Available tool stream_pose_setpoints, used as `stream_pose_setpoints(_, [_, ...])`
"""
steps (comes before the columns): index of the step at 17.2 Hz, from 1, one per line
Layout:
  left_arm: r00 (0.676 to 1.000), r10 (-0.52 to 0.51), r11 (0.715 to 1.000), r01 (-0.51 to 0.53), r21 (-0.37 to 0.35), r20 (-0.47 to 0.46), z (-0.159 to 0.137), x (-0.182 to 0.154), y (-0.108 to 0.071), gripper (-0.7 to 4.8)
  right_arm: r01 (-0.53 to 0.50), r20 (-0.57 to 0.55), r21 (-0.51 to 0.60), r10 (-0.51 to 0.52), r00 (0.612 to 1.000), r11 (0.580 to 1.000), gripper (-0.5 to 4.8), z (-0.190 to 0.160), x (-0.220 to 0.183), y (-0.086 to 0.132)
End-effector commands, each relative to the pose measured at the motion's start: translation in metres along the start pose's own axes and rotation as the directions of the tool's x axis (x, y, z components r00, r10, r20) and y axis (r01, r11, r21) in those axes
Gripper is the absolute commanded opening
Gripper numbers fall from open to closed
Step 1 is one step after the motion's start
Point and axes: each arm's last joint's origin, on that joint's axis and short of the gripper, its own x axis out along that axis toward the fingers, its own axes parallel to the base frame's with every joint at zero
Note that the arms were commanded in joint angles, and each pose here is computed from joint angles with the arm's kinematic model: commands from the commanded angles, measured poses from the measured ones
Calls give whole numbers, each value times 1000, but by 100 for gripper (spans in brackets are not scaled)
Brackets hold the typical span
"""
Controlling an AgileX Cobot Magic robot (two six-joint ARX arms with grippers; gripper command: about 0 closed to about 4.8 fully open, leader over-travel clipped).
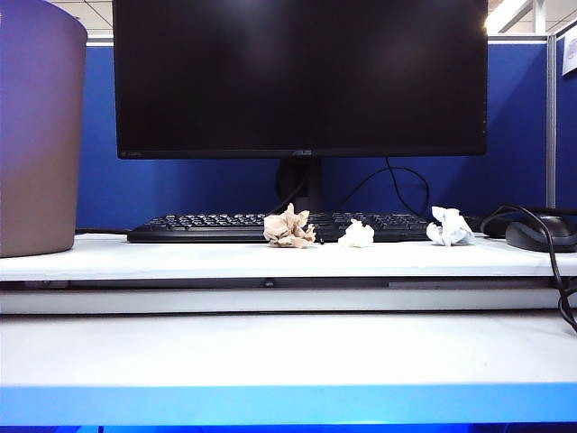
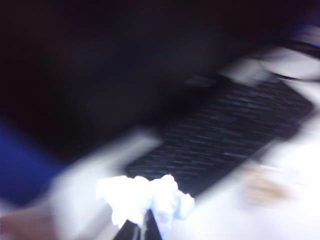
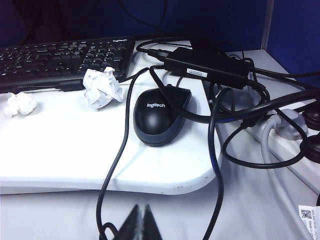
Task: Pick up all paper balls from the table and place them in the pink trash can.
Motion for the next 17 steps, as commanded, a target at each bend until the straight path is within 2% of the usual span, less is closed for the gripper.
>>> stream_pose_setpoints(1, [971,223,974,-226,-23,-86,-10,-15,39,-6,0,13,-3,0,1000,1000,-5,1,0,0])
stream_pose_setpoints(2, [956,263,961,-272,-52,-131,-18,-15,51,-6,0,13,-3,0,1000,1000,-5,1,0,0])
stream_pose_setpoints(3, [931,302,941,-326,-94,-205,-33,-15,72,-6,0,13,-3,0,1000,1000,-5,1,0,0])
stream_pose_setpoints(4, [921,310,929,-346,-130,-236,-44,-16,88,-6,0,13,-3,0,1000,1000,-5,1,0,0])
stream_pose_setpoints(6, [915,310,905,-367,-216,-256,-59,-21,113,-6,0,13,-3,0,1000,1000,-5,1,0,0])
stream_pose_setpoints(8, [916,310,895,-371,-247,-253,-66,-27,128,-6,0,13,-3,0,1000,1000,-5,1,0,0])
stream_pose_setpoints(11, [932,265,907,-327,-264,-246,-70,-25,130,-6,0,13,-3,0,1000,1000,-5,1,0,0])
stream_pose_setpoints(12, [948,213,920,-276,-279,-235,-71,-21,129,-6,0,13,-3,0,1000,1000,-5,1,0,0])
stream_pose_setpoints(15, [951,187,924,-255,-286,-245,-74,-11,130,-4,0,13,-3,0,1000,1000,-5,1,0,0])
stream_pose_setpoints(16, [953,175,925,-246,-291,-248,-76,-7,131,64,0,13,-3,0,1000,1000,-5,1,0,0])
stream_pose_setpoints(17, [952,174,919,-248,-305,-251,-77,-4,132,163,0,13,-3,0,1000,1000,-5,1,0,0])
